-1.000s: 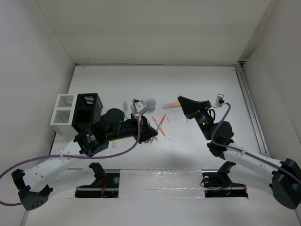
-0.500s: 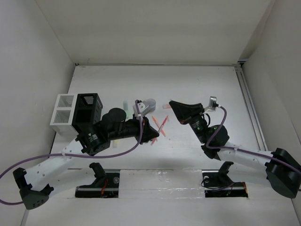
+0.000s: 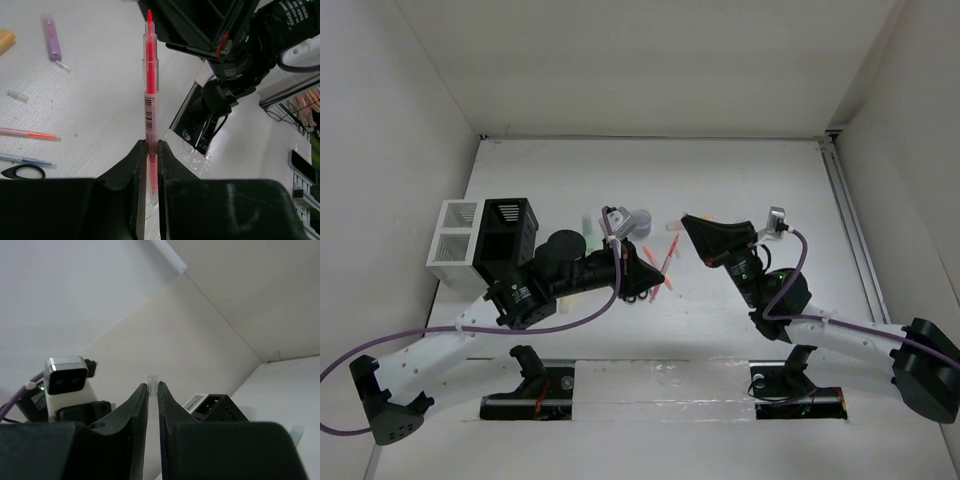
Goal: Sort the stationery into containers
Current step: Close the pen cap on the pen.
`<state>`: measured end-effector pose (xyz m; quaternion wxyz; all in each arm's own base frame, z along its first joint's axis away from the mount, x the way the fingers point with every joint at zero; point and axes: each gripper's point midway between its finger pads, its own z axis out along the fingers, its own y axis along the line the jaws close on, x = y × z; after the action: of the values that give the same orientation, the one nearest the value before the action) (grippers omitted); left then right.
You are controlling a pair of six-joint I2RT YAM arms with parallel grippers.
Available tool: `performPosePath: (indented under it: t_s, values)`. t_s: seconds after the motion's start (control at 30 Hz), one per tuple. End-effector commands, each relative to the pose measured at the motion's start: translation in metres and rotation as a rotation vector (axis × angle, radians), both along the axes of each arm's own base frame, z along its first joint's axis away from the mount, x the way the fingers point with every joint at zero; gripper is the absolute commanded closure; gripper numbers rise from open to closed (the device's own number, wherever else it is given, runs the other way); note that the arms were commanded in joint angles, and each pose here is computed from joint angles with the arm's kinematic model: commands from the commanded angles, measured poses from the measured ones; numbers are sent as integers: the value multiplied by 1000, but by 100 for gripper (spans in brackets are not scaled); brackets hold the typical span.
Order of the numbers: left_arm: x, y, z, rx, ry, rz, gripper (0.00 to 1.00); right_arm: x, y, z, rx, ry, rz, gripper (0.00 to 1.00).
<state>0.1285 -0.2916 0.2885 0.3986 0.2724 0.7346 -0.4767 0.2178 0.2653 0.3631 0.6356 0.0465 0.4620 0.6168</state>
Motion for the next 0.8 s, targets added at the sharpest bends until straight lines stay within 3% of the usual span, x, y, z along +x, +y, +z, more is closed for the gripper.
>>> performPosePath:
  t_s: [0.0,0.4,0.77]
  values:
    - [8,-2,16,-122,6,61,100,-45,-66,99,361,-275,-45,100]
    - [9,-10,25,-209,-31,37,100,-43,-78,108,392,-282,-100,100]
    - [8,-19,23,-192,-36,-1,100,-40,-63,100,387,-291,-55,100]
